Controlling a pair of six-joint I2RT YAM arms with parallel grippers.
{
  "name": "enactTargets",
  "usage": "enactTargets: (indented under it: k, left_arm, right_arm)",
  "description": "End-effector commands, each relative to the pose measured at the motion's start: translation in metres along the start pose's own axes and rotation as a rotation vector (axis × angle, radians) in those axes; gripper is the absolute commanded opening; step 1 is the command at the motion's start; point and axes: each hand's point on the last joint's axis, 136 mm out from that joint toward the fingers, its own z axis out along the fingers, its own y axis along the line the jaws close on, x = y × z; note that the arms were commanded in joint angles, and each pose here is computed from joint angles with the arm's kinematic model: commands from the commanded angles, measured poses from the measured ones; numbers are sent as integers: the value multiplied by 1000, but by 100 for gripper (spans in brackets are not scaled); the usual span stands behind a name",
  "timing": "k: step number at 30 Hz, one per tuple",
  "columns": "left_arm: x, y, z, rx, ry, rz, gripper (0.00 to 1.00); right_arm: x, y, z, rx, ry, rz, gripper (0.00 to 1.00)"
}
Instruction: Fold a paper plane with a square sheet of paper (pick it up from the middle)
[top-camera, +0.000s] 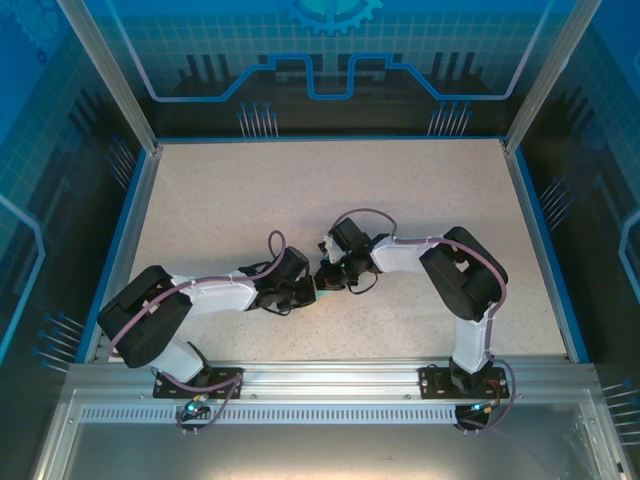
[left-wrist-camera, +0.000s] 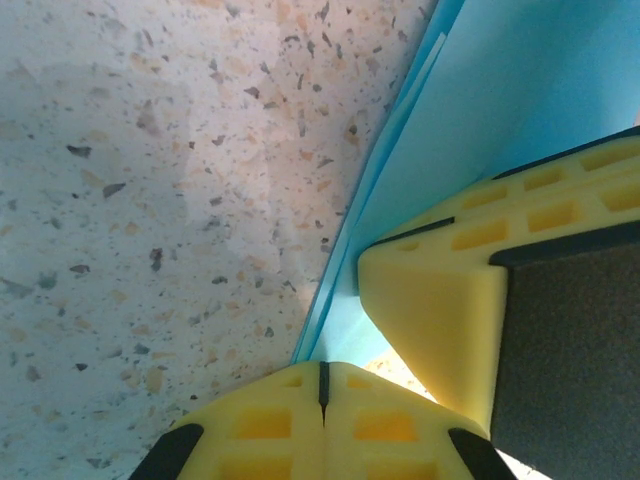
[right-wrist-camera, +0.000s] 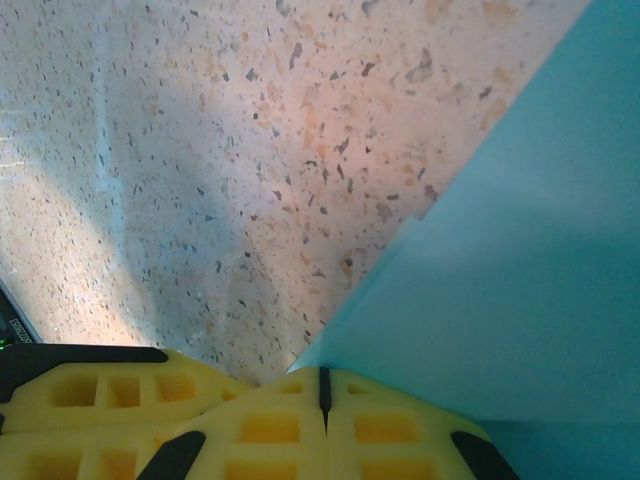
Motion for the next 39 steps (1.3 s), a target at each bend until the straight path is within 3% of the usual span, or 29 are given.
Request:
enactTargets:
  k: [1, 10, 27, 39]
  left_arm:
    - [-3, -6, -7, 40, -17, -9, 0]
    - [-12, -17, -8, 82, -46, -10, 2]
    - [5, 29, 13, -70, -6, -44, 0]
    - [14, 41, 7, -111, 22, -38, 0]
  right_arm:
    - [23, -28, 15, 83, 71, 64, 3]
    - [18, -25, 12, 79, 54, 65, 2]
    - [9, -24, 6, 65, 35, 66, 2]
    - [-35, -49, -21, 75, -76, 49, 3]
